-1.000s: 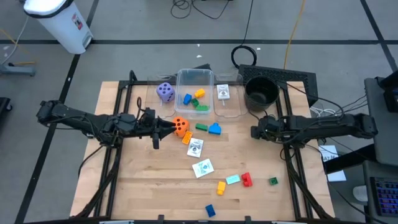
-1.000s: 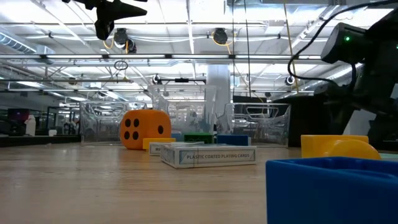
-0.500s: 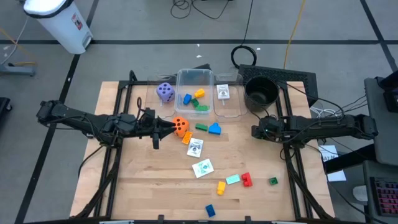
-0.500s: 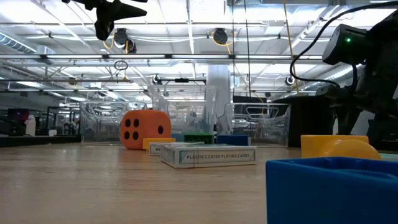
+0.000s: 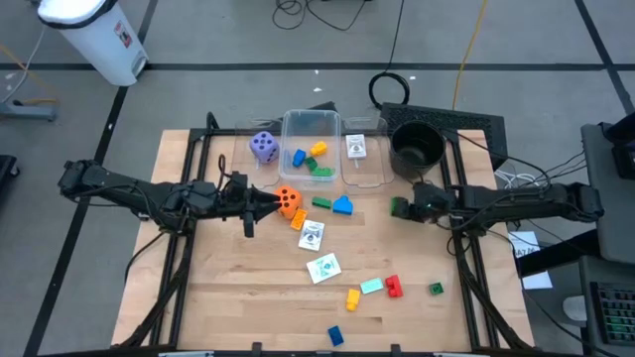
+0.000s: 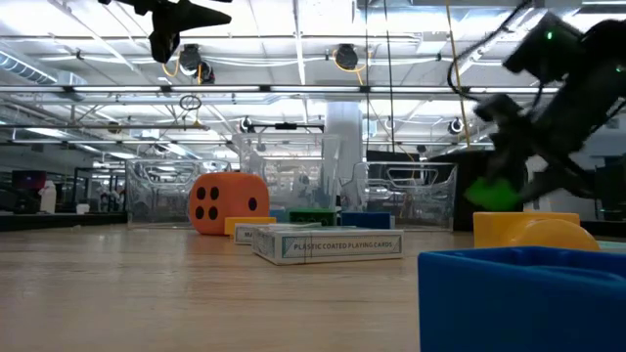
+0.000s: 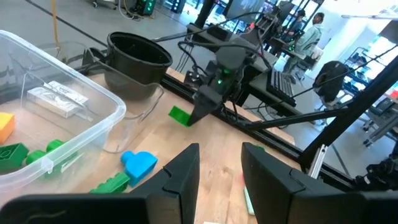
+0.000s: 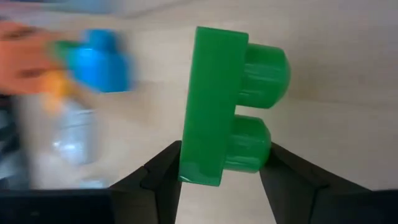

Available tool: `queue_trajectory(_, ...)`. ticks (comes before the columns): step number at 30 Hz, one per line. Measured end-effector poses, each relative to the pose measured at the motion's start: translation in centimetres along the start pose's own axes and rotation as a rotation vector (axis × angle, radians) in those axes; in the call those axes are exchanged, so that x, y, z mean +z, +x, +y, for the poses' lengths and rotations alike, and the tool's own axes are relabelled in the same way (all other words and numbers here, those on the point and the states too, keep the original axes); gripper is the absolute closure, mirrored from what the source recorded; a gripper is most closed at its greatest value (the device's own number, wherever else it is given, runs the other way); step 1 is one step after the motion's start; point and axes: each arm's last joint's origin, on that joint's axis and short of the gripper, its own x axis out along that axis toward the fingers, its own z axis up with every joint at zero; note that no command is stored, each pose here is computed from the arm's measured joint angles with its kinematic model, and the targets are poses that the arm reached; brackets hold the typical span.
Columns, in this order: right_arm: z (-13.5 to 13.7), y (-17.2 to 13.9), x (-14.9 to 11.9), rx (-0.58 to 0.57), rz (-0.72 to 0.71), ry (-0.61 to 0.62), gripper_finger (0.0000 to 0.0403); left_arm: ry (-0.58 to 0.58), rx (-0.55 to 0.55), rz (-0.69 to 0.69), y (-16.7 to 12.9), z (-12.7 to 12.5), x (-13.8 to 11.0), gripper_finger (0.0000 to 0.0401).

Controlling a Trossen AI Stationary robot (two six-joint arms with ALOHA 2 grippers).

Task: Pick & Place Toys
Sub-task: Put the green two stud game piece into the middle transparent bin

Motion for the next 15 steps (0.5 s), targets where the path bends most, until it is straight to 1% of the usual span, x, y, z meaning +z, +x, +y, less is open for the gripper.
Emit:
queue_trajectory(3,1.9,-0.3,-0.2,0.195,-0.008,-0.016,0.0225,-0.006,0.002,-0.012,0.0,0.1,0.2,0.0279)
queue_trajectory(5,3.4,-0.6,-0.4,0.344,-0.022,-0.02,0.0226,-0.01,0.012,-0.017,0.1,0.3,0.3,0.0279)
queue_trajectory(9,5.5,-1.4,-1.1,0.572,-0.008,-0.037,0.0226,-0.036,0.016,-0.031,0.3,0.8,0.7,0.0279)
queue_trajectory(11,6.3,-1.8,-1.5,0.663,0.009,-0.046,0.0226,-0.026,-0.022,-0.024,0.8,1.0,0.8,0.0279)
queue_trajectory(13,6.9,-2.0,-1.9,0.733,0.026,-0.054,0.0226,0.004,-0.083,-0.017,1.4,1.1,1.0,0.0279)
queue_trajectory(15,7.4,-2.1,-2.3,0.792,0.043,-0.061,0.0226,0.006,-0.149,-0.048,2.3,1.0,1.5,0.0279)
